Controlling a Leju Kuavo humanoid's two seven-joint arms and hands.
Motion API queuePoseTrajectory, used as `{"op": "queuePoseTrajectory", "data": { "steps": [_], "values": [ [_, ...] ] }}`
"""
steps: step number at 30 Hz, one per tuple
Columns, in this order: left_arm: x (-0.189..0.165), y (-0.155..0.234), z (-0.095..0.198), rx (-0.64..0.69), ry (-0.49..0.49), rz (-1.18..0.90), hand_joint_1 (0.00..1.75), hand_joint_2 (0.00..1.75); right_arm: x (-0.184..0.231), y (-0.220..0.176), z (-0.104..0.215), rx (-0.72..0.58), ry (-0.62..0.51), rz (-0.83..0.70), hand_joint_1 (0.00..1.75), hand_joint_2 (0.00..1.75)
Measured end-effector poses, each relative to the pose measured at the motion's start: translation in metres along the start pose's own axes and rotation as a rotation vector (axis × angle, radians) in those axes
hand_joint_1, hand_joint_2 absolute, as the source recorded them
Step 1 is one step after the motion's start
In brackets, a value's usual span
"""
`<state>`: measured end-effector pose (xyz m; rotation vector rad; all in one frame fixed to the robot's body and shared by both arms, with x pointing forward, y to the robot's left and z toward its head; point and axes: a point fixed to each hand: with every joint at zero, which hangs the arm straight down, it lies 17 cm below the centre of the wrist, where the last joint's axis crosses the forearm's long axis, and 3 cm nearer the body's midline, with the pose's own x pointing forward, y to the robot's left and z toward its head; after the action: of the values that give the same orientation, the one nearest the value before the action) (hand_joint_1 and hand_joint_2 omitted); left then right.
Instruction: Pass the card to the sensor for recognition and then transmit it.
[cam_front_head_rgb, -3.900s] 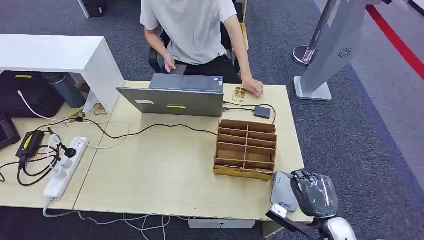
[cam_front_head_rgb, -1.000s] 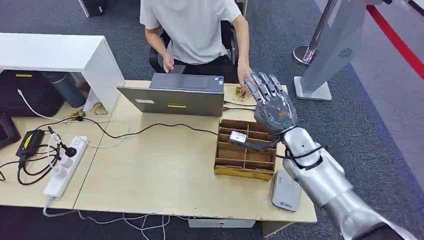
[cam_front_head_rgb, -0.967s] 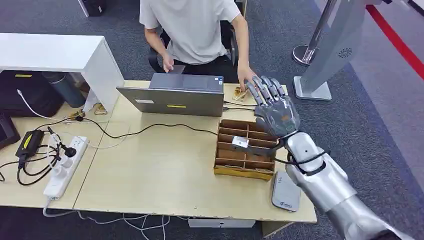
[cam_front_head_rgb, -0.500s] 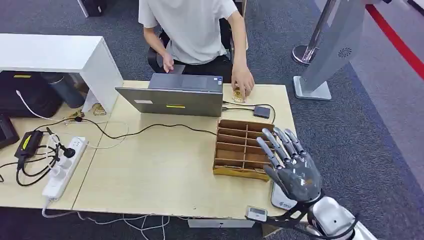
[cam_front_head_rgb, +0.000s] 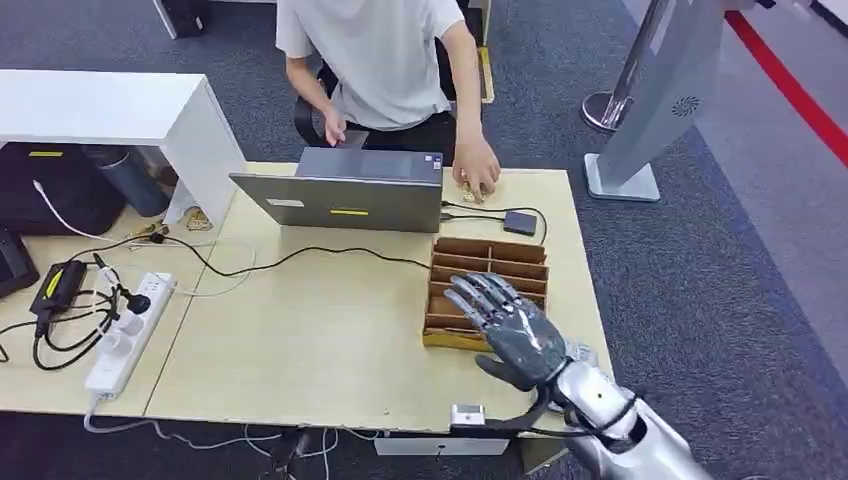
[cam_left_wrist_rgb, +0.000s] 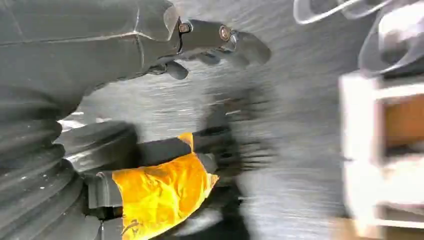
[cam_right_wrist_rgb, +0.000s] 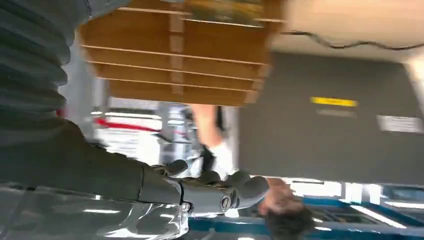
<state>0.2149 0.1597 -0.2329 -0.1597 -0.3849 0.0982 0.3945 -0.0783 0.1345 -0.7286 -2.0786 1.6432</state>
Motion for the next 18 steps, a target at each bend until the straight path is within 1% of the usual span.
{"op": "queuePoseTrajectory", "data": {
  "steps": [2,5,13,18],
  "values": [
    [0.008,0.005,0.000,0.008,-0.019,0.019,0.00,1.75,0.005,0.006,-0.011,0.011,-0.012,-0.011,0.00,1.75],
    [0.004,0.010,0.000,0.016,-0.020,0.029,0.00,1.75,0.008,0.012,-0.020,0.022,-0.025,-0.012,0.00,1.75],
    [0.005,0.015,-0.001,0.025,-0.023,0.034,0.00,1.75,0.012,0.020,-0.027,0.045,-0.042,-0.010,0.00,1.75],
    [0.007,0.017,-0.001,0.035,-0.025,0.051,0.00,1.75,0.010,0.027,-0.038,0.030,-0.013,0.009,0.00,1.75]
  ]
}}
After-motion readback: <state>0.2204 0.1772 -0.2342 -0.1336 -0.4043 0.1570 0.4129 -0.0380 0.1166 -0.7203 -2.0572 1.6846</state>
